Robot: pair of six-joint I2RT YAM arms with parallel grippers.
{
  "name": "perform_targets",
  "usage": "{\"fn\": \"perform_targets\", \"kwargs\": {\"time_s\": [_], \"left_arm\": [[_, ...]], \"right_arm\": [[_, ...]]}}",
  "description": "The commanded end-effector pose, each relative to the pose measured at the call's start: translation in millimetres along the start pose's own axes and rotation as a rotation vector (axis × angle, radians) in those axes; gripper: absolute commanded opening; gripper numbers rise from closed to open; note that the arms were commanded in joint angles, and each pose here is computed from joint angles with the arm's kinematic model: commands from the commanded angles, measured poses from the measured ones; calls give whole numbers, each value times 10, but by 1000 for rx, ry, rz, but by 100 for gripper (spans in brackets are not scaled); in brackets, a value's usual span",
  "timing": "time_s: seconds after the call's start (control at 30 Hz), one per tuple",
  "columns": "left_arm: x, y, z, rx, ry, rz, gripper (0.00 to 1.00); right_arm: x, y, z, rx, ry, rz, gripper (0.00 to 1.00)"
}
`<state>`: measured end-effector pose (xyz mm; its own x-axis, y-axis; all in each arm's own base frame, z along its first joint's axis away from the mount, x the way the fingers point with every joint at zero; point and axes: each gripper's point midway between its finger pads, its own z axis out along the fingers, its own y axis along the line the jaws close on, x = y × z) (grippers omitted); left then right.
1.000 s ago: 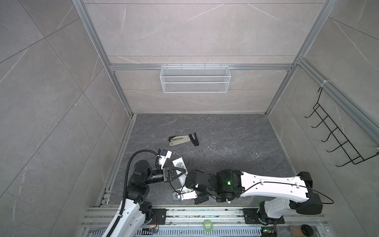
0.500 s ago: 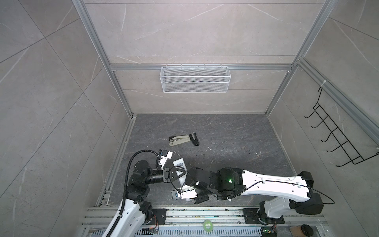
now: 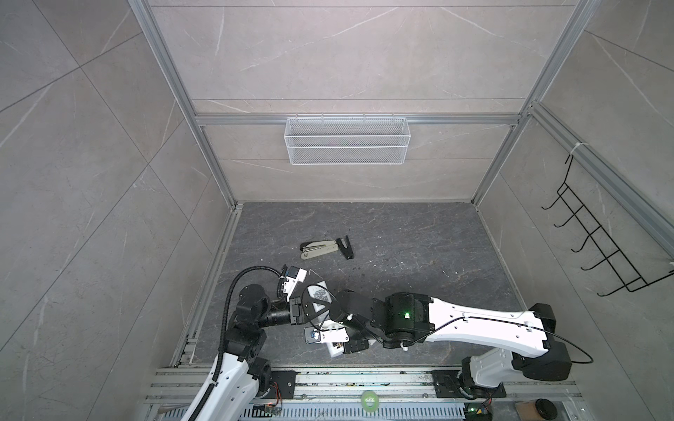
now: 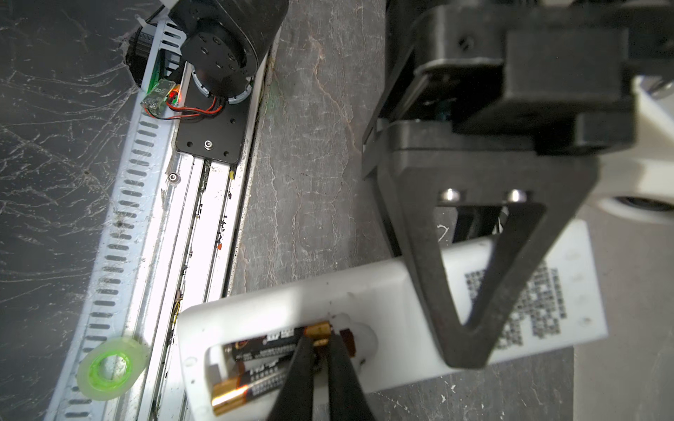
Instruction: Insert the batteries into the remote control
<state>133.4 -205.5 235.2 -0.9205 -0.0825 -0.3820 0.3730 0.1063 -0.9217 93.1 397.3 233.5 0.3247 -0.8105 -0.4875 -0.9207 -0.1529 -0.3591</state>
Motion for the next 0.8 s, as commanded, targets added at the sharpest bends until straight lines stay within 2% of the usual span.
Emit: {"fn": "perform_targets", "kwargs": {"time_s": [0.0,0.17,0.4,0.6,0.77], "left_arm": [[13,-230,-15,60,23,79,0],[10,-231,-15,59,22,80,0],[10,-237,-16,60,21,82,0],[9,-217,-15,53,18,76,0],[4,-208,-17,46,14,78,0]], "right_arm": [[67,-36,140,8,48,23,13],[87,-40,206,11,67,25,13],[214,-135,325,67,160,35,10],[28,-148,125,53,81,47,12],[-187,-88,-126,19,-5,41,19]]}}
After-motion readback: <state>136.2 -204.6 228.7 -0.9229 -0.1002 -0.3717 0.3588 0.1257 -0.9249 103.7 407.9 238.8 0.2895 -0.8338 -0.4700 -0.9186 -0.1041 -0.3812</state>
